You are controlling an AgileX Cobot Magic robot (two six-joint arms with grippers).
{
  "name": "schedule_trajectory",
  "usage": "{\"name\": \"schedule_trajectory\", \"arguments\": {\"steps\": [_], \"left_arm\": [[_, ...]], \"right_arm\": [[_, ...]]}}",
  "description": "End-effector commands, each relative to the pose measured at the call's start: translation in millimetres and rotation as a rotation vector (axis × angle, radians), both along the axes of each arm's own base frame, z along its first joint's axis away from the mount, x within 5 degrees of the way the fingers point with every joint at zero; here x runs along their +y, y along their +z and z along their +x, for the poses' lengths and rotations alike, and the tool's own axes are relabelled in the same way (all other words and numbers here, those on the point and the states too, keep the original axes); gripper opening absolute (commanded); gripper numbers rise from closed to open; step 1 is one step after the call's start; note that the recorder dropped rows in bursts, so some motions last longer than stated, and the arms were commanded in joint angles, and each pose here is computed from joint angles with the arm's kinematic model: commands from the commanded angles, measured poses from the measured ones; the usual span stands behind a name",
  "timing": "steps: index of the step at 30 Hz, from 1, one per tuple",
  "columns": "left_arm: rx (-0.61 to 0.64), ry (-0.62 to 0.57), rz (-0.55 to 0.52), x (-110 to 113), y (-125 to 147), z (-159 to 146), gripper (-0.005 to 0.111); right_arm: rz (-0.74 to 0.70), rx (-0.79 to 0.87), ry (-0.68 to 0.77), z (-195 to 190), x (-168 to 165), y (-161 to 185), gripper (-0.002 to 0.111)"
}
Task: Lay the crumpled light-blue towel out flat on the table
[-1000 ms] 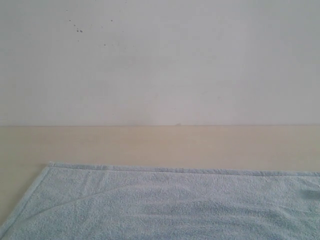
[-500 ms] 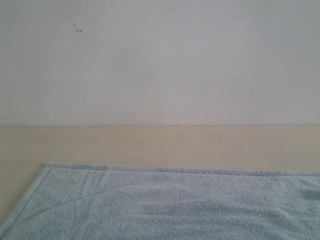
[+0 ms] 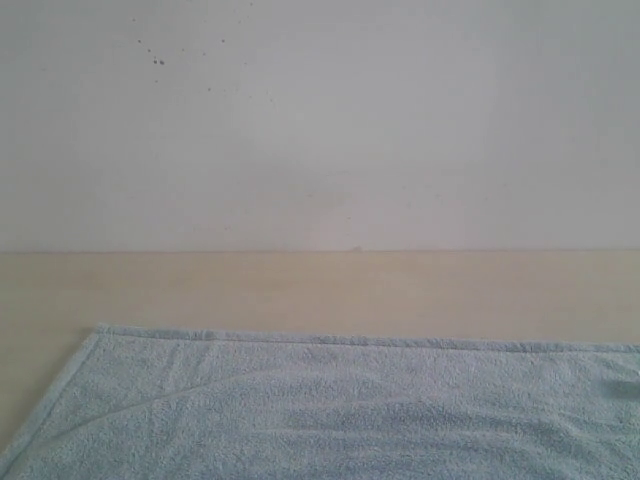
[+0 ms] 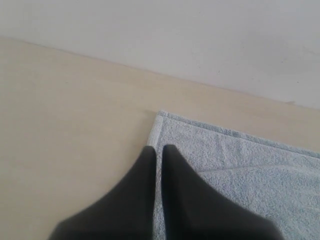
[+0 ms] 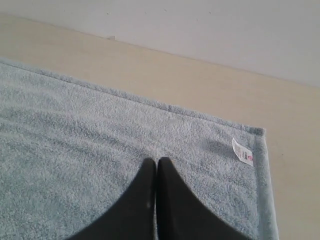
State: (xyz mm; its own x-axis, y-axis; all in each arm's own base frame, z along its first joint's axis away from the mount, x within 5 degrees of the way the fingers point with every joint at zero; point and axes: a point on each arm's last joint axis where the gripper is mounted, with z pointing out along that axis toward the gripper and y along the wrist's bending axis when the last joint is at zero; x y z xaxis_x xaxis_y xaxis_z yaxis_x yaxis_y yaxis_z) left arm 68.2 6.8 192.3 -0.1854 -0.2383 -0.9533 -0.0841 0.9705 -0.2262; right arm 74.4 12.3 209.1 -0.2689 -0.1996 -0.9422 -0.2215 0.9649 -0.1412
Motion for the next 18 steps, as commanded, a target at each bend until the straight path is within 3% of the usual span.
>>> {"name": "schedule_trajectory", "arguments": {"steps": [1, 18], "left_arm": [[0.007, 0.003, 0.003, 0.2, -1.3, 0.3, 0.004], [0.005, 0.001, 0.019, 0.3, -1.1, 0.4, 0.004]], "right_arm": [[0.026, -0.023, 0.011, 1.0, 1.8, 0.0, 0.0], [0.062, -0.058, 0.025, 1.6, 3.8, 3.7, 0.0]]}}
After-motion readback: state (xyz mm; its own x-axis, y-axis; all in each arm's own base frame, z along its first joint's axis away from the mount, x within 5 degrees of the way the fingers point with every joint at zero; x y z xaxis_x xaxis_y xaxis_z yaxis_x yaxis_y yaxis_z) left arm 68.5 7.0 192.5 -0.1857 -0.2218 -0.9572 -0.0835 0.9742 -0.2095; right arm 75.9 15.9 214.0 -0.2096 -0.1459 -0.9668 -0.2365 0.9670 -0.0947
